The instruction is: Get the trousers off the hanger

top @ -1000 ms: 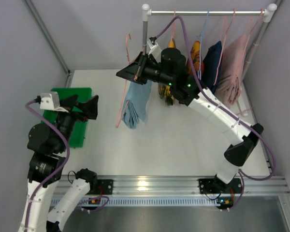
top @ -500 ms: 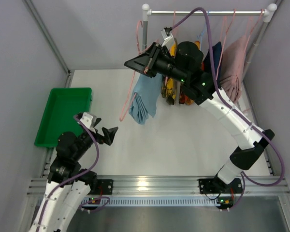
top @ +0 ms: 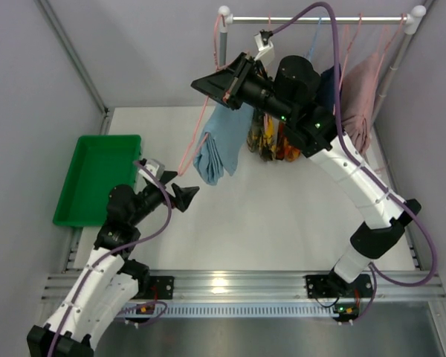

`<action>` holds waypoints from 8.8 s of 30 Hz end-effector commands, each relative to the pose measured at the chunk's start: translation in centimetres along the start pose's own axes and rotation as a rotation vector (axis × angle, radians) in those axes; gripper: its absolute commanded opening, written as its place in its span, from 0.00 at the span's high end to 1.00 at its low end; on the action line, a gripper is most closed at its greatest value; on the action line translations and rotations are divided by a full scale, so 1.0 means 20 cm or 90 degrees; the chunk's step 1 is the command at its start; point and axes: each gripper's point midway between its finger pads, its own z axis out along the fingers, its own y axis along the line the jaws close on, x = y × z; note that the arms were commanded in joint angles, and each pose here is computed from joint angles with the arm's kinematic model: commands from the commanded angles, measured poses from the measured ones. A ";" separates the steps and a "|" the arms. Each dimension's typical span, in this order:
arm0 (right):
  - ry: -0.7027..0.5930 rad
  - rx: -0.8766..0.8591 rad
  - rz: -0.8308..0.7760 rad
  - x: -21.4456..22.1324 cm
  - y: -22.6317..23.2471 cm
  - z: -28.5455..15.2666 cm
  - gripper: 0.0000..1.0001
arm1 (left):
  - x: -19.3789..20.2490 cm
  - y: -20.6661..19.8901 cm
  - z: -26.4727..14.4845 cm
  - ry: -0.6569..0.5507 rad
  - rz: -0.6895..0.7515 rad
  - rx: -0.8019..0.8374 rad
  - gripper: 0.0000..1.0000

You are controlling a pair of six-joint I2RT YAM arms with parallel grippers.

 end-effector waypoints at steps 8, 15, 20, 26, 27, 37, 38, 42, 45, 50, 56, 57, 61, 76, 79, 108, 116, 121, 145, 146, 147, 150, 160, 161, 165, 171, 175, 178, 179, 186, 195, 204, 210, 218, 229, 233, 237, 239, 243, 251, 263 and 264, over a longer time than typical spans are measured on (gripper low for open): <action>-0.096 -0.142 -0.048 -0.22 0.38 -0.08 1.00 | -0.29 -0.12 0.11 -0.126 -0.003 0.064 0.01; -0.090 -0.144 -0.048 -0.20 0.38 -0.07 1.00 | -0.50 -0.11 0.13 -0.181 -0.085 0.038 0.01; -0.085 -0.148 -0.048 -0.20 0.39 -0.08 1.00 | -0.64 -0.10 0.14 -0.217 -0.131 0.032 0.01; -0.077 -0.152 -0.041 -0.18 0.39 -0.07 1.00 | -0.78 -0.11 0.14 -0.249 -0.141 0.035 0.01; -0.078 -0.151 -0.041 -0.18 0.39 -0.07 1.00 | -0.78 -0.12 0.15 -0.246 -0.142 0.036 0.01; -0.069 -0.153 -0.036 -0.17 0.39 -0.08 1.00 | -0.94 -0.14 0.15 -0.278 -0.153 0.054 0.01; -0.068 -0.154 -0.036 -0.16 0.39 -0.08 1.00 | -0.95 -0.15 0.15 -0.281 -0.153 0.057 0.01; -0.066 -0.154 -0.033 -0.16 0.40 -0.08 1.00 | -0.98 -0.16 0.16 -0.285 -0.150 0.072 0.01; -0.066 -0.154 -0.030 -0.16 0.40 -0.08 1.00 | -0.97 -0.17 0.17 -0.281 -0.150 0.080 0.01; -0.063 -0.158 -0.027 -0.15 0.41 -0.08 1.00 | -0.95 -0.16 0.18 -0.273 -0.144 0.069 0.02; -0.059 -0.155 -0.026 -0.15 0.41 -0.09 1.00 | -0.94 -0.09 0.20 -0.272 -0.143 0.023 0.09; -0.058 -0.155 -0.025 -0.14 0.41 -0.09 1.00 | -0.94 -0.08 0.20 -0.271 -0.141 0.016 0.10; -0.057 -0.159 -0.026 -0.14 0.42 -0.11 1.00 | -0.91 -0.05 0.22 -0.259 -0.129 -0.004 0.18; -0.014 -0.171 -0.006 -0.04 0.42 -0.10 1.00 | -0.92 -0.08 0.28 -0.243 -0.114 0.031 0.37; -0.009 -0.171 -0.011 -0.03 0.41 -0.11 1.00 | -0.92 -0.09 0.28 -0.238 -0.116 0.031 0.48; 0.084 0.052 -0.111 0.21 -0.53 -0.21 1.00 | -1.57 -0.36 0.03 -0.330 -0.132 0.143 1.00; 0.098 0.080 -0.117 0.25 -0.65 -0.19 1.00 | -1.79 -0.39 -0.12 -0.390 -0.126 0.129 1.00; 0.117 0.096 -0.152 0.29 -0.73 -0.21 1.00 | -1.96 -0.31 -0.24 -0.463 -0.098 0.040 1.00; 0.160 0.091 -0.199 0.34 -0.79 -0.22 1.00 | -1.97 0.30 -0.95 -0.495 0.196 -0.615 1.00; 0.160 0.091 -0.199 0.35 -0.79 -0.22 1.00 | -1.90 0.35 -0.94 -0.472 0.211 -0.644 1.00; 0.162 0.091 -0.199 0.35 -0.79 -0.22 1.00 | -1.85 0.38 -0.96 -0.458 0.228 -0.668 1.00; 0.163 0.090 -0.198 0.35 -0.78 -0.22 1.00 | -1.71 0.45 -1.03 -0.423 0.242 -0.727 1.00; 0.172 0.086 -0.203 0.36 -0.77 -0.22 1.00 | -1.27 0.59 -1.24 -0.312 0.245 -0.883 1.00; 0.174 0.087 -0.201 0.36 -0.77 -0.22 1.00 | -1.23 0.61 -1.23 -0.295 0.246 -0.889 1.00; 0.181 0.089 -0.201 0.37 -0.78 -0.22 1.00 | -1.08 0.66 -1.25 -0.241 0.254 -0.927 1.00; 0.186 0.093 -0.201 0.37 -0.79 -0.21 1.00 | -0.94 0.74 -1.21 -0.184 0.266 -0.954 1.00; 0.186 0.092 -0.199 0.37 -0.80 -0.19 1.00 | -0.90 0.82 -1.15 -0.143 0.277 -0.969 1.00; 0.188 0.093 -0.196 0.37 -0.80 -0.18 1.00 | -0.88 0.90 -1.08 -0.119 0.278 -0.973 1.00; 0.190 0.094 -0.195 0.37 -0.81 -0.18 1.00 | -0.88 0.92 -1.05 -0.123 0.280 -0.965 1.00; 0.194 0.095 -0.201 0.36 -0.80 -0.16 1.00 | -0.80 1.29 -0.84 -0.078 0.246 -0.948 1.00; 0.198 0.097 -0.214 0.35 -0.80 -0.18 1.00 | -0.62 1.83 -0.66 -0.036 0.121 -0.933 1.00; 0.191 0.106 -0.228 0.31 -0.78 -0.22 1.00 | -0.52 2.11 -0.32 0.000 0.054 -0.859 1.00; 0.182 0.105 -0.244 0.27 -0.75 -0.26 1.00 | -0.34 2.20 -0.20 0.046 0.013 -0.836 0.67; 0.157 0.103 -0.289 0.22 -0.66 -0.38 1.00 | -0.44 1.95 -0.20 0.034 -0.034 -0.747 0.01; 0.094 0.123 -0.351 0.22 -0.56 -0.75 1.00 | -0.87 1.18 -0.27 -0.007 -0.016 -0.493 0.01; 0.073 0.116 -0.341 0.18 -0.51 -0.78 1.00 | -0.89 1.01 -0.30 -0.020 -0.040 -0.452 0.01; 0.066 0.109 -0.301 0.11 -0.49 -0.67 1.00 | -0.91 0.91 -0.34 -0.039 -0.059 -0.442 0.01; 0.075 0.115 -0.264 0.09 -0.51 -0.62 1.00 | -0.92 0.89 -0.35 -0.040 -0.062 -0.443 0.01; 0.085 0.116 -0.197 -0.02 -0.52 -0.47 1.00 | -0.97 0.84 -0.37 -0.046 -0.068 -0.437 0.01; 0.066 0.106 -0.163 -0.14 -0.53 -0.27 1.00 | -1.02 0.36 -0.15 -0.042 -0.046 -0.092 0.06; 0.052 0.121 -0.163 -0.15 -0.56 -0.23 1.00 | -0.91 -0.31 0.34 0.088 0.099 0.073 0.16; 0.053 0.123 -0.164 -0.14 -0.57 -0.23 1.00 | -0.90 -0.33 0.35 0.091 0.103 0.075 0.16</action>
